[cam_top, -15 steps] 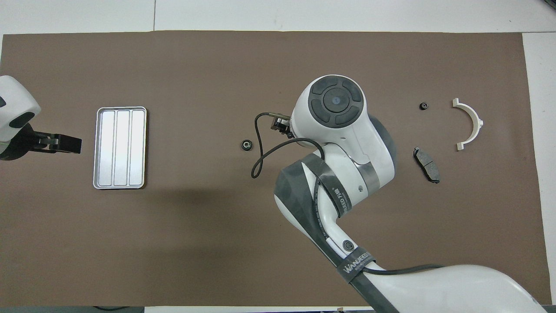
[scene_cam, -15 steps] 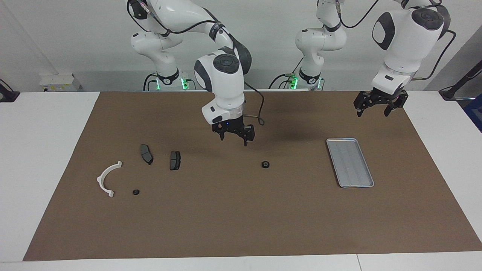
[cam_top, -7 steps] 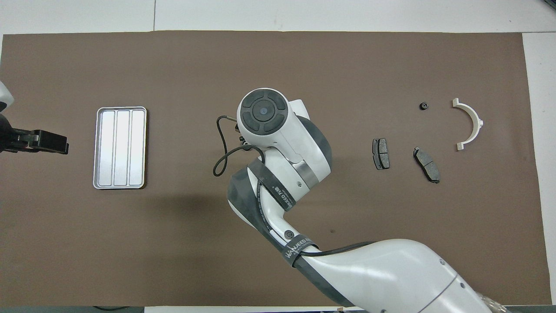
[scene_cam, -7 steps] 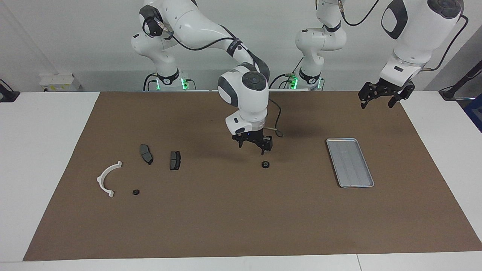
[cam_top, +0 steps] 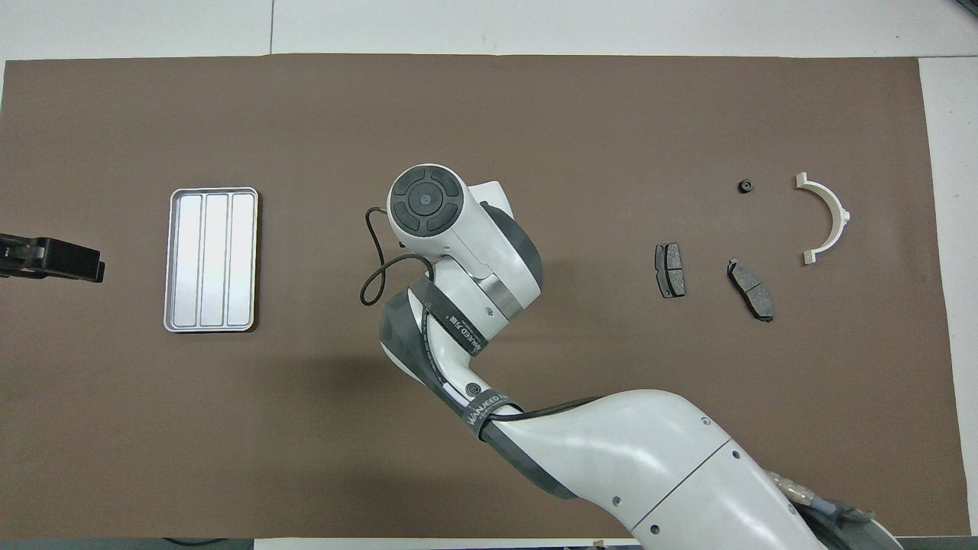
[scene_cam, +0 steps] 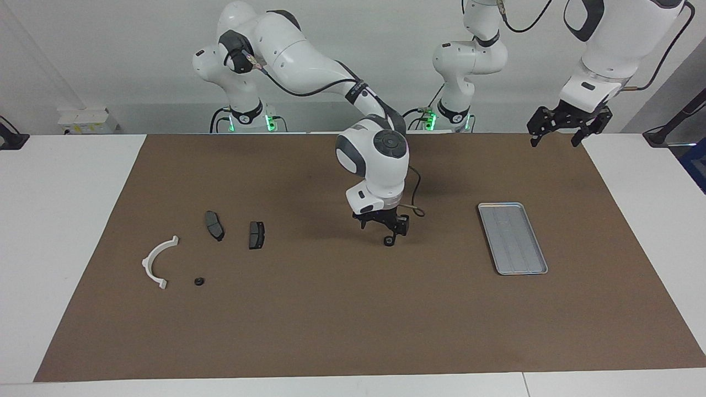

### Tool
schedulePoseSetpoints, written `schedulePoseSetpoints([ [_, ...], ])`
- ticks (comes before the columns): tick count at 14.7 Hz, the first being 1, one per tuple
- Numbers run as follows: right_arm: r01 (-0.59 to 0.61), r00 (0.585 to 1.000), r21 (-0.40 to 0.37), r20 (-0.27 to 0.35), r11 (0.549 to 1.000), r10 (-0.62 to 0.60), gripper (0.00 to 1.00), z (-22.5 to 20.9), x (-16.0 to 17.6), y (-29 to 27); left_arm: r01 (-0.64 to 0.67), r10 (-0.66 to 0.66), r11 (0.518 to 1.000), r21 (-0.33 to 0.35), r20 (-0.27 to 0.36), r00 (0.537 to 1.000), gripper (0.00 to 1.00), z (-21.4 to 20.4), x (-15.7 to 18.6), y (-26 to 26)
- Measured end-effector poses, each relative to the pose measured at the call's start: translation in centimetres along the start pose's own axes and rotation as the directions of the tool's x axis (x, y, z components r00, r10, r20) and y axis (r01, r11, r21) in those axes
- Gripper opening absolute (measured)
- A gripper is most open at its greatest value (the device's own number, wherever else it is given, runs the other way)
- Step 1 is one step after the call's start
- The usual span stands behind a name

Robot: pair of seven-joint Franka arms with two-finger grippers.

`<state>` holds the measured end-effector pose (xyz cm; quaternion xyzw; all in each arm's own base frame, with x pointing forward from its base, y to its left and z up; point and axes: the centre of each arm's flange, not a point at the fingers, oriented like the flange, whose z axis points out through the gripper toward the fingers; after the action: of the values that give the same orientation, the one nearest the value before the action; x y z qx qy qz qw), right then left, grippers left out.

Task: Place bearing gear from tray to pile
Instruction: 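Lower the right gripper and grasp the bearing at the table center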

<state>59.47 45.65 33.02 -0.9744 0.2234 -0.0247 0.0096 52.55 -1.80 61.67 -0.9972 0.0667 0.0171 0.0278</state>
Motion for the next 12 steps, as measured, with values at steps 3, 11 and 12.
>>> schedulePoseSetpoints([
  [3,0.024,1.000,0.011,-0.012,1.000,-0.024,1.00,0.9,-1.3,-1.1,-0.006,0.006,1.000,0.000,0.005,1.000,1.00,0.7,0.0,0.2],
  [11,0.052,0.998,-0.005,-0.047,0.999,-0.052,1.00,3.2,-1.4,-1.5,-0.010,0.010,1.000,0.002,-0.021,1.000,1.00,0.5,0.2,-0.1],
  [12,0.055,0.997,-0.009,-0.050,0.998,-0.056,1.00,3.7,-1.4,-1.6,-0.010,0.010,1.000,0.002,-0.022,1.000,1.00,0.4,0.2,-0.2],
])
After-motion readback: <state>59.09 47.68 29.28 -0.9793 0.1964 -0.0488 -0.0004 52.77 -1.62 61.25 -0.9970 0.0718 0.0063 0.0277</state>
